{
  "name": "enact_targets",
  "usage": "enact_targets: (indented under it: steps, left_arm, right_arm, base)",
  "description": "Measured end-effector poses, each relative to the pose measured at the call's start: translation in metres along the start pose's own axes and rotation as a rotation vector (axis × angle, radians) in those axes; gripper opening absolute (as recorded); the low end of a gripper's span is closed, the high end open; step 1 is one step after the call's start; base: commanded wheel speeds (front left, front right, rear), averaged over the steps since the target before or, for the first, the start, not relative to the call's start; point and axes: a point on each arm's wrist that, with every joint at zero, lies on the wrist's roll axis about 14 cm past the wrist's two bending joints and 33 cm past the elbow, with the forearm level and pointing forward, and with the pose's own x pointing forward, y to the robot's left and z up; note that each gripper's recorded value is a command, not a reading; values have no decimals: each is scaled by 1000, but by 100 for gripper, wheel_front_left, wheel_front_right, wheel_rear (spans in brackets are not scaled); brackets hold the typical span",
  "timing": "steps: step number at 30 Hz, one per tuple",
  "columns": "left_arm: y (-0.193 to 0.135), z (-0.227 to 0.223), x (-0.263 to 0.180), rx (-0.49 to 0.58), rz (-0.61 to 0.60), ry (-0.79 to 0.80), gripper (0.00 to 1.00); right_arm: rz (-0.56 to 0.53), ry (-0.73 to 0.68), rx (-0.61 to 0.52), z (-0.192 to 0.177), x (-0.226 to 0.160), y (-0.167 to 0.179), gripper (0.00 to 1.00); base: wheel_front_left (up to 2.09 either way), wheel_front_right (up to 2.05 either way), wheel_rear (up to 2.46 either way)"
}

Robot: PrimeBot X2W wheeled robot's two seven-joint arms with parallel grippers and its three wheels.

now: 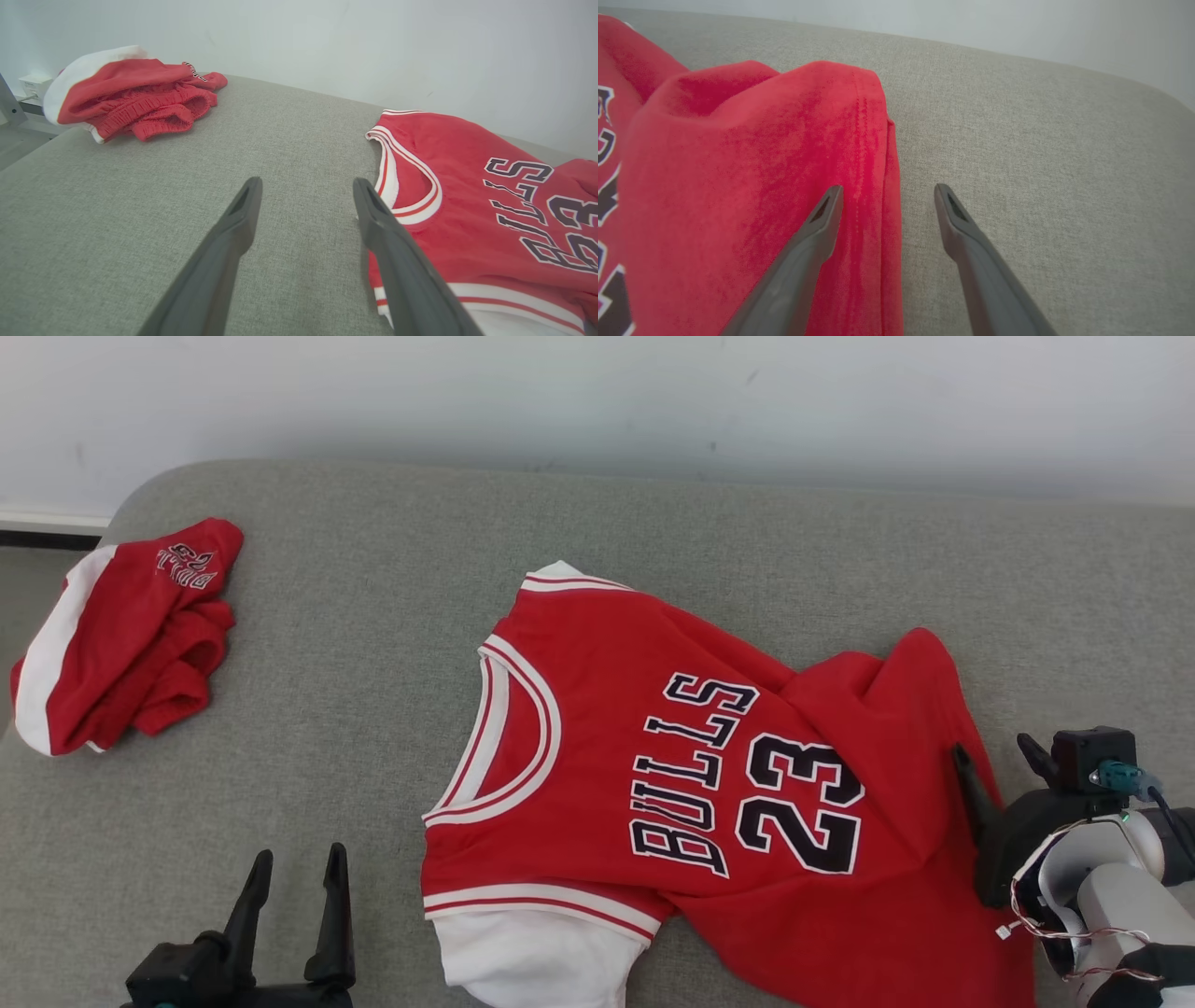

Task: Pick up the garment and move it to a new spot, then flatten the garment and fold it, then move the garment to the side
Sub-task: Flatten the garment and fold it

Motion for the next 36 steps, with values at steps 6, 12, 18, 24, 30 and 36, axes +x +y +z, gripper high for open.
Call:
enact_targets:
  steps: [6,12,18,24,30,36]
  left_arm:
    - [6,-4,0,5,20,14,100]
    - [3,-1,5,5,8,5,100]
    - [4,2,9,7,10,-6,100]
    - [5,2,7,5,14,-3,100]
    - [4,1,7,0,10,-3,100]
    - [2,4,0,7,5,-11,100]
  right_arm:
    - [18,108,24,-28,12,10,95]
    - [24,59,56,-10,19,12,0]
    - [-20,-116,13,60,37,-14,0]
    - [-59,-150,6,78,44,-28,83]
    - [-62,-158,12,74,41,-25,100]
    - [-63,-229,20,77,18,-24,100]
  base:
    - [0,0,0]
    - [0,0,0]
    - [0,0,0]
    - [0,0,0]
    - [0,0,0]
    - [0,0,0]
